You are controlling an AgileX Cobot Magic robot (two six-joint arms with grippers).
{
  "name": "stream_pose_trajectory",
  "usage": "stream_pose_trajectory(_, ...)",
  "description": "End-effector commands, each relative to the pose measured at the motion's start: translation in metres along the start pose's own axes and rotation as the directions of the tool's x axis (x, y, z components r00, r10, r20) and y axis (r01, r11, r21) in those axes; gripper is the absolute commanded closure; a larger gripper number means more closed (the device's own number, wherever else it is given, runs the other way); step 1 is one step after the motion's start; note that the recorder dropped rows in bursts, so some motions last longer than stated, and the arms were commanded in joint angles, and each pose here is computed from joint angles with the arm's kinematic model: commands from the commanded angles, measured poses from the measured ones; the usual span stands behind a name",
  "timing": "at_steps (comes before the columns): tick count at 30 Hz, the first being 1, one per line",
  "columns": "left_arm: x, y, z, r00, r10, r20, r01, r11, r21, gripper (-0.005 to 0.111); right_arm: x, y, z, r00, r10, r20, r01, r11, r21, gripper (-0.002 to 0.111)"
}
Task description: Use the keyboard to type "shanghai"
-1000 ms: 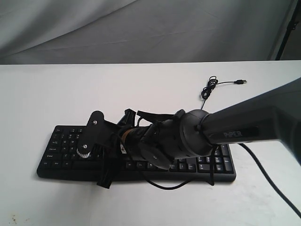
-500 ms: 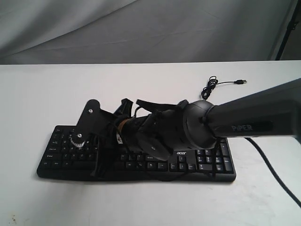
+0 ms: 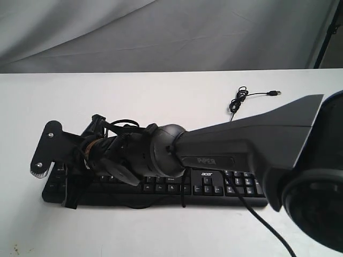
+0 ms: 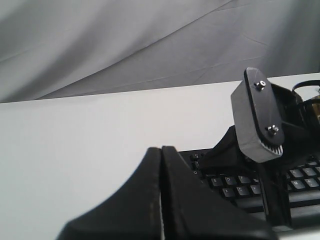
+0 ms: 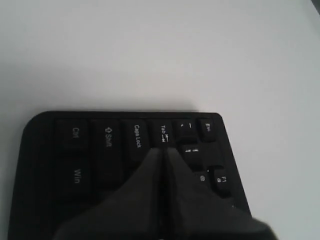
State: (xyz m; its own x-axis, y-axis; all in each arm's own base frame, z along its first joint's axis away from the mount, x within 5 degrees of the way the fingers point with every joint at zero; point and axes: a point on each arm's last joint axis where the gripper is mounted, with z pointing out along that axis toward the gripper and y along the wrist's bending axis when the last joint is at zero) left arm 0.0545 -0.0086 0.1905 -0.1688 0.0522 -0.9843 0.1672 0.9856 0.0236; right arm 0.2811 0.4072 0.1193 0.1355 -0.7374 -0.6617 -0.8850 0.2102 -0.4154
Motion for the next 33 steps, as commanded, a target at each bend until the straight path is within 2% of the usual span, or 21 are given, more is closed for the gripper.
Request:
stream_pose_trajectory(1,0.0008,-0.0001,0.0001,1.0,0.002,0.004,-0.002,1.0,0.002,0.107,0.0011,0.0012,0.004,1.0,-0.01,-0.001,0.01,1.0,-0.001,0.108)
stream_pose_trajectory(33,0.0008,-0.0001,0.0001,1.0,0.002,0.004,-0.002,1.0,0.002,0.107,0.0036,0.0039,0.0102,0.999,-0.008,0.031,0.008,1.0,0.006,0.108)
